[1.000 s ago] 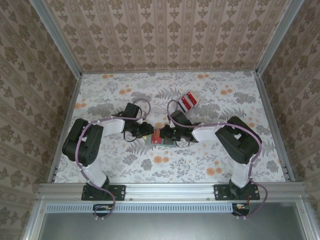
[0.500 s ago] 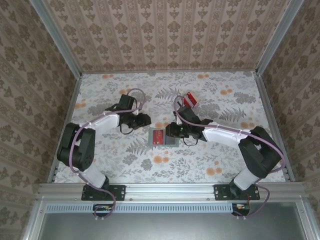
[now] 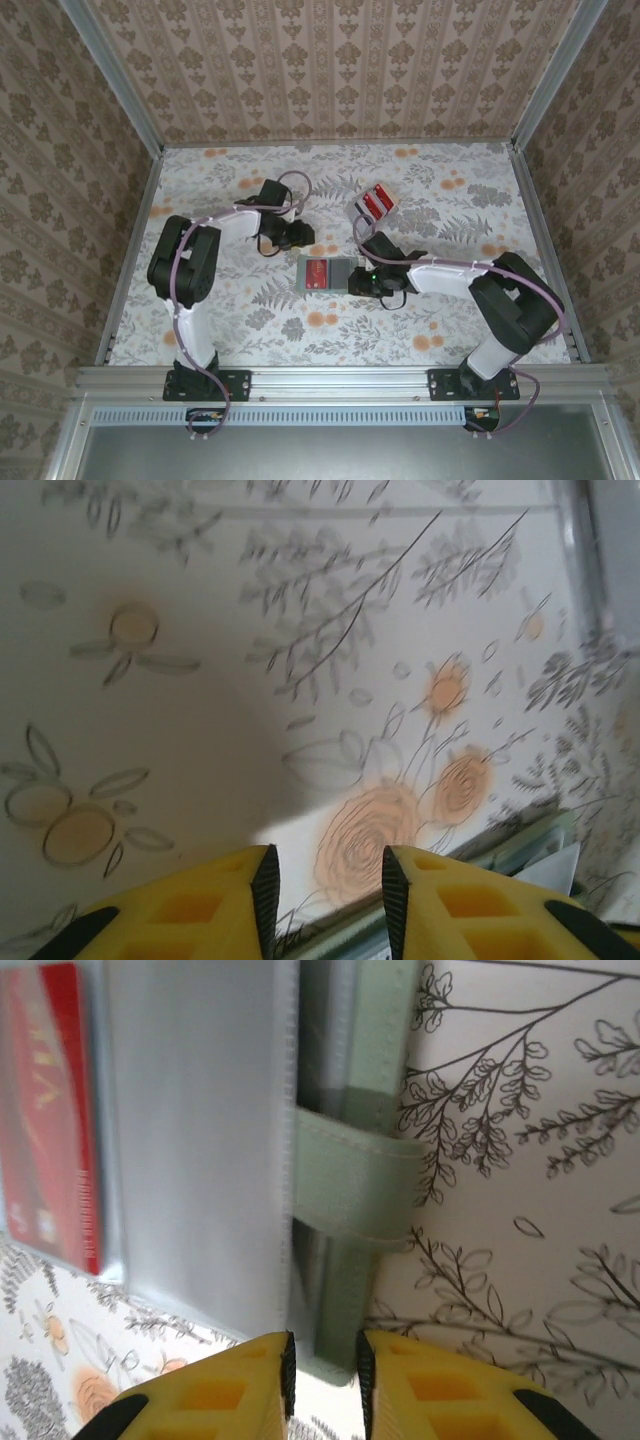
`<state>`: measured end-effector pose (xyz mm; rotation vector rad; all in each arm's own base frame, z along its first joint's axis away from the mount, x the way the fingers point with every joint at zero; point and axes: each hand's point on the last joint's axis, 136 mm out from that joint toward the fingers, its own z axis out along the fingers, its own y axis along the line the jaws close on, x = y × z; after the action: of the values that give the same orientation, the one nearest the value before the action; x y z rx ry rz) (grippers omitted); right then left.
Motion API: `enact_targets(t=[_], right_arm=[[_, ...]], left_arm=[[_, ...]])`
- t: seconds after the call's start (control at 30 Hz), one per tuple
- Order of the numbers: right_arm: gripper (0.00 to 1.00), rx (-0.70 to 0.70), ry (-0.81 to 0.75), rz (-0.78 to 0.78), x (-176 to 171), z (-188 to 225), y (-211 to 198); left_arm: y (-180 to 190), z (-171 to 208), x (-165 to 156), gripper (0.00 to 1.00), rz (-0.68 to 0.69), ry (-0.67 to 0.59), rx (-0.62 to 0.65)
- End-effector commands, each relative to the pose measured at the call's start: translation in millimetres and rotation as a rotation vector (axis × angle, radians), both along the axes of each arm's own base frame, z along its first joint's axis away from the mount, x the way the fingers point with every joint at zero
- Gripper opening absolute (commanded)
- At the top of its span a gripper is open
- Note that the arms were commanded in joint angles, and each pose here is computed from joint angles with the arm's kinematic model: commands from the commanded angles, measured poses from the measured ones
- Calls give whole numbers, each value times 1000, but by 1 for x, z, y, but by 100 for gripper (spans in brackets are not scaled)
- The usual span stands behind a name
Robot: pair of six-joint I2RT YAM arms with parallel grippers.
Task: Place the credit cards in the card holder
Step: Rotate the card holder at the center of the table.
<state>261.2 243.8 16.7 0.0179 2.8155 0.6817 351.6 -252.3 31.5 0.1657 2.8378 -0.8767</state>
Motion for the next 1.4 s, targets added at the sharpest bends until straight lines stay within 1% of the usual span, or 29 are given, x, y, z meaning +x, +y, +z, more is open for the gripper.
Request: enact_targets(t=[0.0,0.07,0.2,0.33,0.47,0.6,0.7,0.8,0.9,1.03,1.1,1.2,1.27,1.37], right_arm=[[26,31,-8,-18,17,-3,13],[26,29,-26,-28,29,-3,16],[26,22,-58,-39,54,-2,21],[26,9,-80,-10,79,0,35],[26,39,-74,23,102,0,58],[25,102,-89,63,116,15,86],[26,93,-115,68,121,30,83],[27,47,-140,67,116,44,63],[28,23,-134,85,95,50,47],[28,47,-43,116,57,34,46],[28,76,-13,111,46,24,51],[27,81,1,94,44,11,55],[27,83,2,80,49,5,58],[27,104,-1,76,58,2,67]], left_arm=[[10,-3,-21,32,-18,30,10],[16,-7,-34,27,-10,47,15],[29,-10,-59,24,2,71,34],[42,-9,-80,23,13,87,62],[50,-4,-93,23,28,85,70],[56,-1,-101,25,44,81,81],[63,-2,-98,27,72,79,90],[72,-3,-95,27,117,99,73],[78,-3,-97,26,129,104,70],[73,-6,-111,23,109,143,49],[70,-8,-122,21,83,167,55],[62,-8,-142,18,36,198,69],[58,-8,-157,18,4,212,89],[56,-9,-170,17,-6,224,97]])
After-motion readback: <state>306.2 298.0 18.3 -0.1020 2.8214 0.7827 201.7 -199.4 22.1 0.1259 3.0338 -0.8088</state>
